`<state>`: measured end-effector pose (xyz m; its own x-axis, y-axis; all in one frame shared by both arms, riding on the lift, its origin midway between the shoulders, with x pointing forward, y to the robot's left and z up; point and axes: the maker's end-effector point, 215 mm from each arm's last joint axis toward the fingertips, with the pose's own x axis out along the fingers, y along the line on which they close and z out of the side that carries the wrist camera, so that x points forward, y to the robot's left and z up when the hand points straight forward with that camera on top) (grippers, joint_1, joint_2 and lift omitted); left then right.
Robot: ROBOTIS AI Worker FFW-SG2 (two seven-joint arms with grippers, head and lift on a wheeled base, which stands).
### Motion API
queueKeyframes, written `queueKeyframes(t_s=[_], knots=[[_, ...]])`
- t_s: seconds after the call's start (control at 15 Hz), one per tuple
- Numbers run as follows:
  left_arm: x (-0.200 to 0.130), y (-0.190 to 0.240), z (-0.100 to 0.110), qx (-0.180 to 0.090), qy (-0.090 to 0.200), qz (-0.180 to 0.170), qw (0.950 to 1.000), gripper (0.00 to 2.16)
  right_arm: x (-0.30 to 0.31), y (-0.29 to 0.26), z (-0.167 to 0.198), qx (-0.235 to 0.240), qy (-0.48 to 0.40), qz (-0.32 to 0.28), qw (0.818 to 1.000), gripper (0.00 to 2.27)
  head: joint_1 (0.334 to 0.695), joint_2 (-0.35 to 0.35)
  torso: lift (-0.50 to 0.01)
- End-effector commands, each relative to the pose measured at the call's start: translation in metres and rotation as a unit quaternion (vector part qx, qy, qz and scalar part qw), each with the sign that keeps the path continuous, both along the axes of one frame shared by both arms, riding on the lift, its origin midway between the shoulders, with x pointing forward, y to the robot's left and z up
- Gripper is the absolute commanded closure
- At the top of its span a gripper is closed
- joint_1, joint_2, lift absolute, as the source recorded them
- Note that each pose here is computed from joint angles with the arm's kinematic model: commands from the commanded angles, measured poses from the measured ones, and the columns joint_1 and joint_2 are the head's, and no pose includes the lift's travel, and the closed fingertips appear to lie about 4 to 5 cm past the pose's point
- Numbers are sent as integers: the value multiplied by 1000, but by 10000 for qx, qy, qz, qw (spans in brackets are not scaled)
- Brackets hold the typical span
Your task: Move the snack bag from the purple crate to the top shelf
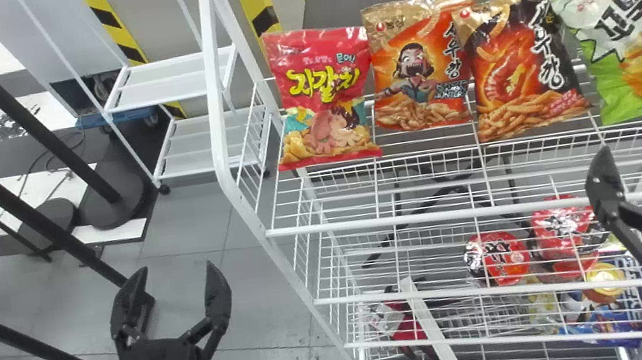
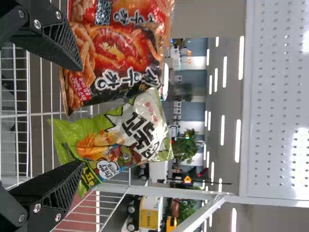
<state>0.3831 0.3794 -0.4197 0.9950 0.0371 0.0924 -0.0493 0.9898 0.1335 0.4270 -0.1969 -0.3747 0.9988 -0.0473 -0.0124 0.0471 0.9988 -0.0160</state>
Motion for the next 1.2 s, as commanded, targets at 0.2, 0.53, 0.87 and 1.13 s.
queueKeyframes(t_s=[0.2,0.53,0.87,1.13], knots=[[-2,-4,-6,-45,139,-9,9999,100,-34,14,-14,-19,-56,127,9999,157,695,268,9],[2,-7,-12,-21,371,-1,9993,100,-38,22,-9,-23,-151,245,9996,154,695,281,9],[0,-1,-15,-73,430,16,9990,100,-38,22,-11,-28,-106,244,9996,144,695,286,9],[0,-2,-12,-70,408,6,9991,100,-36,23,-11,-31,-100,251,9996,144,695,291,9]])
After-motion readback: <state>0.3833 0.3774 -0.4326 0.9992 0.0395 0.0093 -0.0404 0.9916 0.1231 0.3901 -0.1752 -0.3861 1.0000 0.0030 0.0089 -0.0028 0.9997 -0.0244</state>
